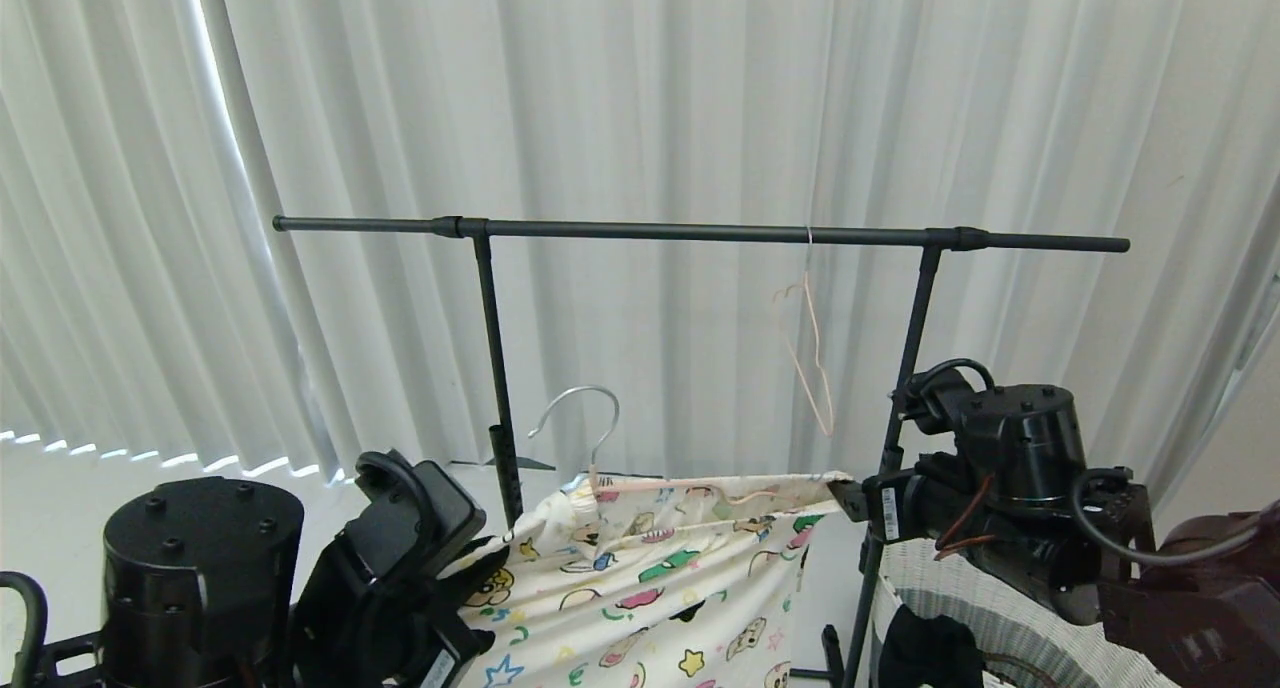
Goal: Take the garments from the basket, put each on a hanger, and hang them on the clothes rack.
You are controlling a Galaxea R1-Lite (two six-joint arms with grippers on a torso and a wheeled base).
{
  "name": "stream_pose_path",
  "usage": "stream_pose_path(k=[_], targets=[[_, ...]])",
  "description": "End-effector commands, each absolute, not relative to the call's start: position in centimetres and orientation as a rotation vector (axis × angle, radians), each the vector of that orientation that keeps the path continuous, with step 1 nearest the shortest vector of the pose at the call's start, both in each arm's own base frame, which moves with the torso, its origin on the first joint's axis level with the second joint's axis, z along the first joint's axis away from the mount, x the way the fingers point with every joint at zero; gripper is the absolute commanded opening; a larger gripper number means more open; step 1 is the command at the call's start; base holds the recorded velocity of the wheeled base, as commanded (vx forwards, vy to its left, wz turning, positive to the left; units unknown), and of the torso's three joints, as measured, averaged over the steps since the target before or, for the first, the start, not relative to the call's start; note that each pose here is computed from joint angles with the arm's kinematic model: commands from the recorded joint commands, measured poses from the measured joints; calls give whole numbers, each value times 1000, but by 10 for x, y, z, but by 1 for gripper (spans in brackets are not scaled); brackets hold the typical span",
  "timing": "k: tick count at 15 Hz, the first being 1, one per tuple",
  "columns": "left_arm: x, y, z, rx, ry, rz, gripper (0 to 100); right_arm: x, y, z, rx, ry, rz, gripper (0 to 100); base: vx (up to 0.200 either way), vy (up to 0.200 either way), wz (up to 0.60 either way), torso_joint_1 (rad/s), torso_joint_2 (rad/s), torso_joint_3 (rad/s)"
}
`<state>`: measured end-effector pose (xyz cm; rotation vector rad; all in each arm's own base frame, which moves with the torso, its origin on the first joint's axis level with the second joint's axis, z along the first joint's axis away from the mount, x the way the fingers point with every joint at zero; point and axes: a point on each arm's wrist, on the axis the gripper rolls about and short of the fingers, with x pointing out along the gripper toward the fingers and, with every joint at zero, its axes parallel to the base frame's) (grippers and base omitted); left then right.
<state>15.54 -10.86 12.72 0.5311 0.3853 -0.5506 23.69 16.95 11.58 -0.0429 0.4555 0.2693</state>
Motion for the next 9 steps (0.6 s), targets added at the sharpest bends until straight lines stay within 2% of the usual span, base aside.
stream_pose_path(k=[1, 3, 6, 9], targets=[[167, -115, 110, 619, 461, -500, 0, 228, 165, 139, -51, 387, 361, 100, 0, 0, 0, 0, 0, 0], [180, -126, 108, 610, 441, -488, 0, 218, 163, 151, -96, 351, 408, 100, 0, 0, 0, 0, 0, 0], [192, -132, 105, 594, 413, -416, 0, 195, 169, 162, -127, 367, 500, 100, 0, 0, 0, 0, 0, 0], [184, -143, 108, 481, 396, -445, 0, 183, 171, 167, -193, 358, 597, 100, 0, 0, 0, 0, 0, 0]])
